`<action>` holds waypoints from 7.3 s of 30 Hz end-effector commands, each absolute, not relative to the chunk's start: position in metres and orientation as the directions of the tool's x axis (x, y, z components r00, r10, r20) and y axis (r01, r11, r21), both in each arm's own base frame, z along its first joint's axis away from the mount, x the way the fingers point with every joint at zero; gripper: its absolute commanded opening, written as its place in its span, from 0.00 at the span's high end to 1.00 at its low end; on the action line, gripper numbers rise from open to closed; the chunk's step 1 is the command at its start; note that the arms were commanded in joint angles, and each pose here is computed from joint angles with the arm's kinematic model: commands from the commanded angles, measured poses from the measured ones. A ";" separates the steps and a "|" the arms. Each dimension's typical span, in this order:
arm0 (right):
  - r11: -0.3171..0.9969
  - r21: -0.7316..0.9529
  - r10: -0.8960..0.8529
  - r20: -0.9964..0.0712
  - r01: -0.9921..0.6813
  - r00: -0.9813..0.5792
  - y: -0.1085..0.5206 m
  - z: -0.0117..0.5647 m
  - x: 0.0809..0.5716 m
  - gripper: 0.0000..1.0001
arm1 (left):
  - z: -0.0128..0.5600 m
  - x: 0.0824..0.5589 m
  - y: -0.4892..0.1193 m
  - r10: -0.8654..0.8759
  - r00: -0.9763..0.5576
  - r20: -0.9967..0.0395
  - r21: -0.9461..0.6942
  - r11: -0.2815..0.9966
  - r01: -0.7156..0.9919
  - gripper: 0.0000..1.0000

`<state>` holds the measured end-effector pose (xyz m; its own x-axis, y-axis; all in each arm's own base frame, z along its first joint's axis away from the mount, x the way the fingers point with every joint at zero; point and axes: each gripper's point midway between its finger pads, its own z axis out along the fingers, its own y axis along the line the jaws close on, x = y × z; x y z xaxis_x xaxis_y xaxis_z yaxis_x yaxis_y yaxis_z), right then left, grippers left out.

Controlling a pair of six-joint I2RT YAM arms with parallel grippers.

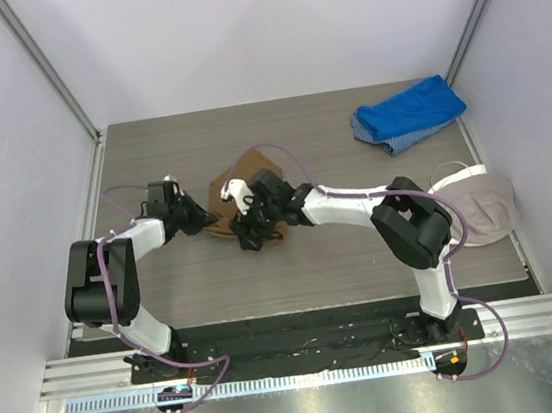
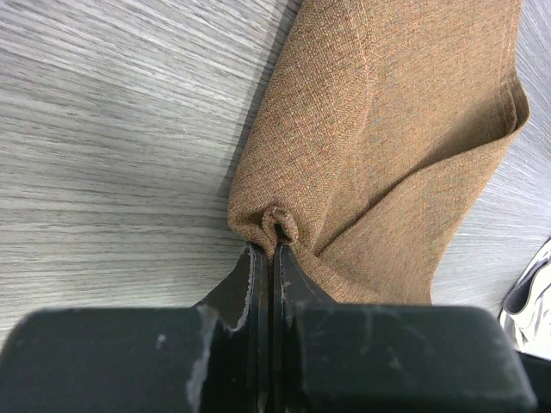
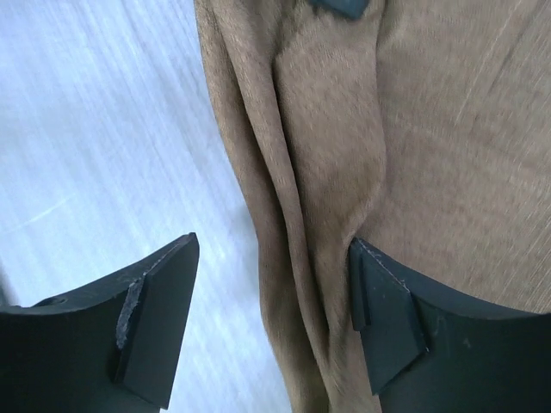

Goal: Fold the napkin, place the utensils inside, and roll it up
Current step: Roll the napkin with the utensil

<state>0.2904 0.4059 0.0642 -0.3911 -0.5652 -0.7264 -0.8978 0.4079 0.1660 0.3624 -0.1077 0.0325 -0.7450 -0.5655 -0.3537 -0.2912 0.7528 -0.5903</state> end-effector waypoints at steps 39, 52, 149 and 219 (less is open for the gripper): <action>0.383 -0.080 -0.615 -0.766 -0.920 -0.190 0.438 0.058 0.312 0.52 | 0.016 0.339 -0.099 -0.539 -0.783 -0.310 -0.514 0.788 -0.339 1.00; 0.317 0.254 -0.612 -0.682 -0.914 -0.401 0.437 0.051 0.293 0.99 | 0.036 0.343 -0.086 -0.551 -0.720 -0.422 -0.503 0.803 -0.320 0.36; 0.433 0.655 -0.584 -0.321 -0.620 -0.746 0.418 0.009 0.302 0.84 | 0.038 0.344 -0.090 -0.485 -0.637 -0.600 -0.542 0.831 -0.122 1.00; 0.554 0.549 -0.477 -0.408 -0.626 -0.779 0.343 0.029 0.287 0.91 | 0.039 0.337 -0.084 -0.446 -0.695 -0.563 -0.480 0.862 -0.164 1.00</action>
